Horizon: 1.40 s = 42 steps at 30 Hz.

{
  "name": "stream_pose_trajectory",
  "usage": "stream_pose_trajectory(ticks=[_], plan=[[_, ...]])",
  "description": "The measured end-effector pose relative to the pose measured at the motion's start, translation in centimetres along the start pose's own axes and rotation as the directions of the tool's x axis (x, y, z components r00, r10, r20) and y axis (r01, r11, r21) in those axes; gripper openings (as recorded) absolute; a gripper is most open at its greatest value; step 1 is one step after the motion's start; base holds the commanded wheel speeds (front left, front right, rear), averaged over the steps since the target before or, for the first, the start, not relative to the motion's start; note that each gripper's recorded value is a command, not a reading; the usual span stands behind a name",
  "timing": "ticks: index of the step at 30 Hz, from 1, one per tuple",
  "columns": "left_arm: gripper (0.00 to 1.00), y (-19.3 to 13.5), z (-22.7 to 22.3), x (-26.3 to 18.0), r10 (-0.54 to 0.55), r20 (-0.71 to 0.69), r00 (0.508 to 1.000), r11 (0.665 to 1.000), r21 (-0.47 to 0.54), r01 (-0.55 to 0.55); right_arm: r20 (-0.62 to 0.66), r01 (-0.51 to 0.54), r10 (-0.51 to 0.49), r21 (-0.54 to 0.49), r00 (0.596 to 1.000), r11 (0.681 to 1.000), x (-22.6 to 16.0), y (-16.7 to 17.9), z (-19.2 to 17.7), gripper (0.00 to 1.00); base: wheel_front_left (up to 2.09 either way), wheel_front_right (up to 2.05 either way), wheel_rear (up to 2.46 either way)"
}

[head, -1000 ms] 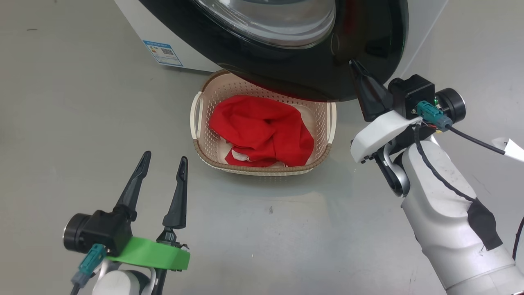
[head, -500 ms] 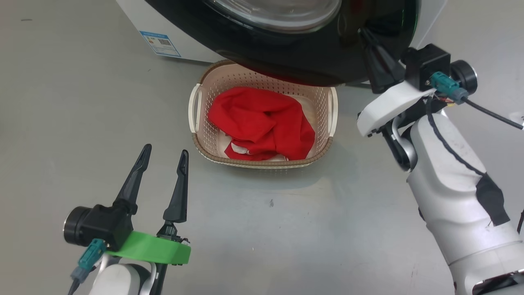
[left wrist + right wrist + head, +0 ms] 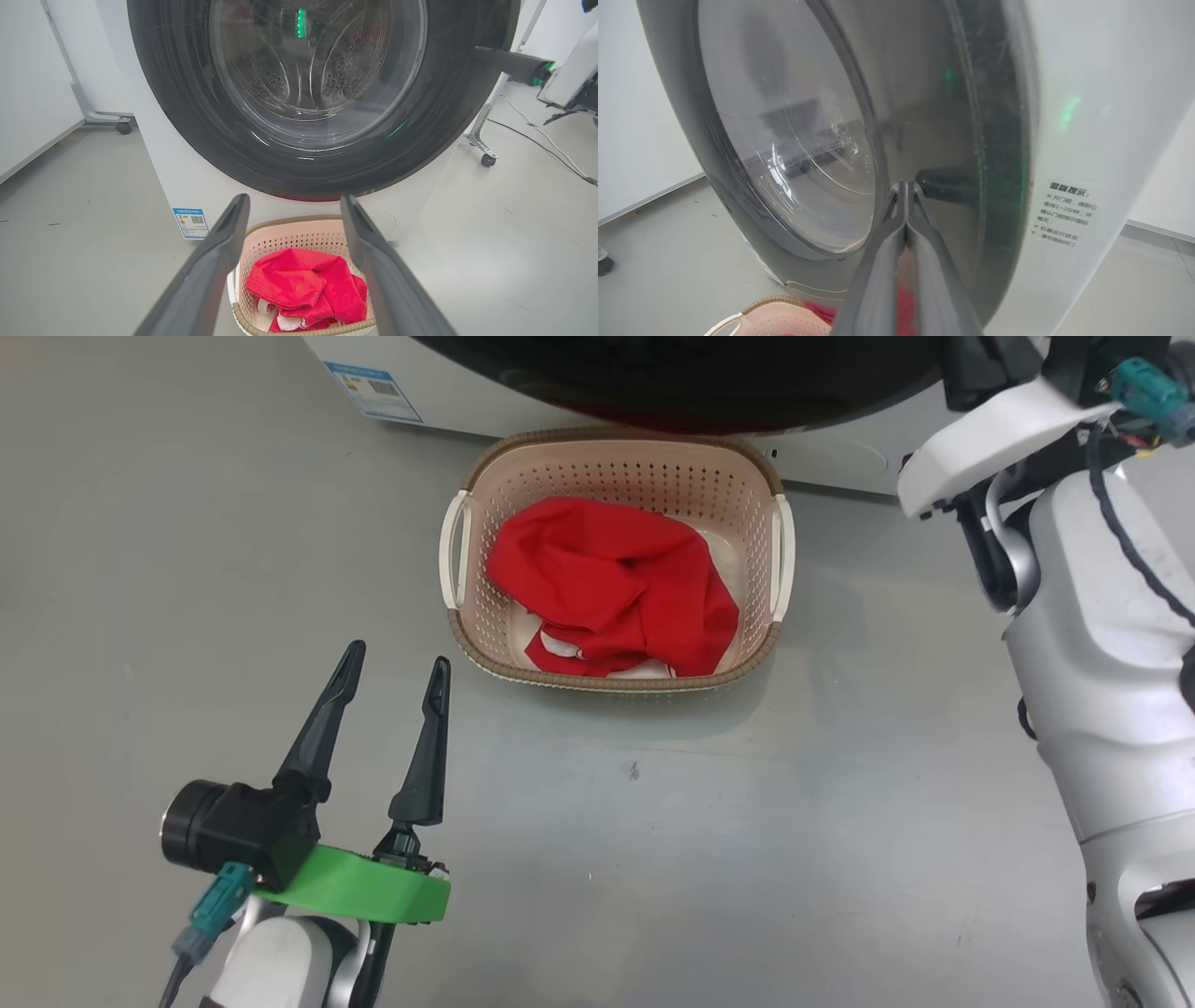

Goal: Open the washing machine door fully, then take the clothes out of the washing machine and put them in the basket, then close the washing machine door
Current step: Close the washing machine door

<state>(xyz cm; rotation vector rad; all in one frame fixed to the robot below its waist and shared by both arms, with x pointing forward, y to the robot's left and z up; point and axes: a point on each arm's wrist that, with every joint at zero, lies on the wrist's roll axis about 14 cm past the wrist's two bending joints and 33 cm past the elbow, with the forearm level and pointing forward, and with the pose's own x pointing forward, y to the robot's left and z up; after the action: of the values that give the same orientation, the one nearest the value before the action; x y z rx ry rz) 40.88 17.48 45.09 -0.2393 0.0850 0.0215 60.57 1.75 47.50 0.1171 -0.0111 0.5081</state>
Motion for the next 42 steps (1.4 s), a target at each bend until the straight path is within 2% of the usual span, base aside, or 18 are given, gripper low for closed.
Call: stream_pose_trajectory(ticks=[20,30,42], plan=[[1.0,1.0,-0.9,0.7,0.027,-0.02,0.999,1.0,0.012,-0.027,0.02,0.064,-0.064,-0.001,0.998,0.998,3.2,-2.9,0.1,0.0,0.0,0.0,0.0],[1.0,0.8,-0.9,0.5,0.025,-0.022,0.999,1.0,0.012,-0.025,-0.003,0.082,-0.082,-0.004,0.997,0.997,3.0,-3.2,0.0,0.0,0.0,0.0,0.0],[1.0,0.5,-0.1,0.3,0.013,0.003,1.0,1.0,0.018,-0.013,-0.02,0.038,-0.038,-0.029,0.999,0.999,1.6,-1.9,0.6,0.0,0.0,0.0,0.0]])
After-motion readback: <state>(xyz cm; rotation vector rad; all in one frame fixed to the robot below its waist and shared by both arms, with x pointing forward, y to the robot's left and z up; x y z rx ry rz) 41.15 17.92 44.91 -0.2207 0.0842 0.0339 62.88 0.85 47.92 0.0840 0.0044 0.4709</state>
